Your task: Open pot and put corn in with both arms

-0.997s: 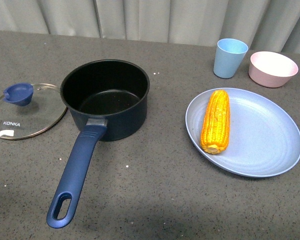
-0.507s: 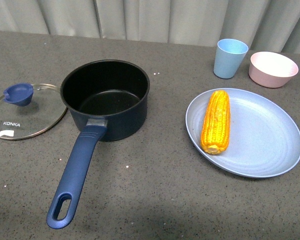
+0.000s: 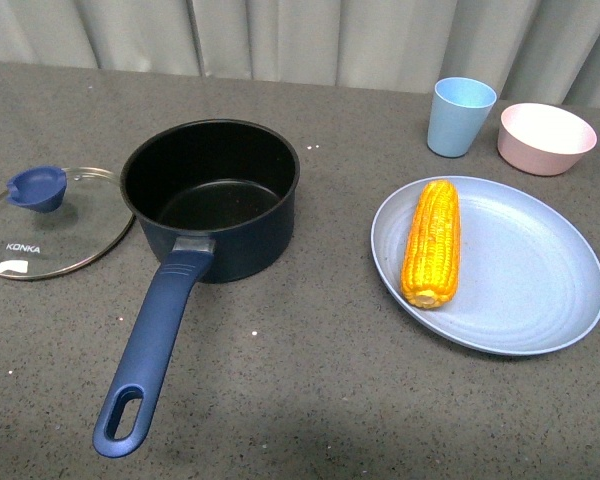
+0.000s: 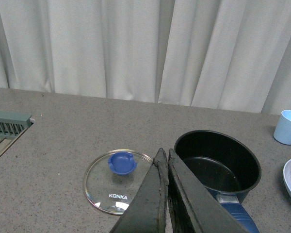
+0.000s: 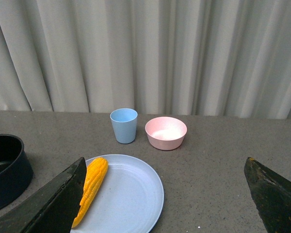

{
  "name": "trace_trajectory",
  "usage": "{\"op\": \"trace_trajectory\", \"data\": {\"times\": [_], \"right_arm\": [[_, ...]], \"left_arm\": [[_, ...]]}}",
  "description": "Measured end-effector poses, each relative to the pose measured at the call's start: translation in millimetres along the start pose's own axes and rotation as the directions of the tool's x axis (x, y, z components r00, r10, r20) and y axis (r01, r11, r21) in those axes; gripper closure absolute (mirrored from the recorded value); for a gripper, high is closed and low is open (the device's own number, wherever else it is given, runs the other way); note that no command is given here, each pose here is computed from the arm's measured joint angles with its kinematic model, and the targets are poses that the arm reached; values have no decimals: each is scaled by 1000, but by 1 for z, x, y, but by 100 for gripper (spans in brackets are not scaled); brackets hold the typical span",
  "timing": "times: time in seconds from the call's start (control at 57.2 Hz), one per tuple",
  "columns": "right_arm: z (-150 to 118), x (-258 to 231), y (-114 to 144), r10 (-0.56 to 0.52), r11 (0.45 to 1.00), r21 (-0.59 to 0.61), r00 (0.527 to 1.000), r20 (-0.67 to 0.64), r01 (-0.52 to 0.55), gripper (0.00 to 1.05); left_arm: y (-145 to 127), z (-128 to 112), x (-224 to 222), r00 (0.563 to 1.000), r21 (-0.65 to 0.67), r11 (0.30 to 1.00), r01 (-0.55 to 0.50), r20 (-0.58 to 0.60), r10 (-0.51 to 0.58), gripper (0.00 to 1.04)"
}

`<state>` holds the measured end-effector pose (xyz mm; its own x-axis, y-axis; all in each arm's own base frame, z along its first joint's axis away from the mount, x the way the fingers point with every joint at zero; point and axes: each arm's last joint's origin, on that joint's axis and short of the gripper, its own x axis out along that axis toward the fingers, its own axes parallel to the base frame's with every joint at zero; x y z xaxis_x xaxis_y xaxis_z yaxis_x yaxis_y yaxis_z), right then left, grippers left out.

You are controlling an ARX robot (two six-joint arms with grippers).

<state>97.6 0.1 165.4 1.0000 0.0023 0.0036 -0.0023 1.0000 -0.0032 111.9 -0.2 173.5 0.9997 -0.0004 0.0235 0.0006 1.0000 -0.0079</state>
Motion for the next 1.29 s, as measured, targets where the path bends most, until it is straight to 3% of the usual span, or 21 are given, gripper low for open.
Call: {"op": "trace_trajectory", "data": {"times": [0.332,0.455,0.7,0.927,1.294], "right_arm": [[0,0,0,0,1000,0,1000,0,0,9],[-3,5,-1,66,990,-108,973,-221,-92,9],[8,64,4,76,985,-117,934,-350,-124,9],[-21,135,24,113,986,-33,795,-596,-165,9],[-50,203,67,148,989,125,646,-749,-83,9]], "left_arm": [[0,-3,-15,1000,0,1000,2,-11,-2,101],[0,-3,-15,1000,0,1000,2,-7,-2,101],[0,-3,-15,1000,0,1000,2,-8,-2,99],[0,-3,-15,1000,0,1000,1,-8,-1,60],[0,-3,-15,1000,2,1000,1,-8,-1,5]]}}
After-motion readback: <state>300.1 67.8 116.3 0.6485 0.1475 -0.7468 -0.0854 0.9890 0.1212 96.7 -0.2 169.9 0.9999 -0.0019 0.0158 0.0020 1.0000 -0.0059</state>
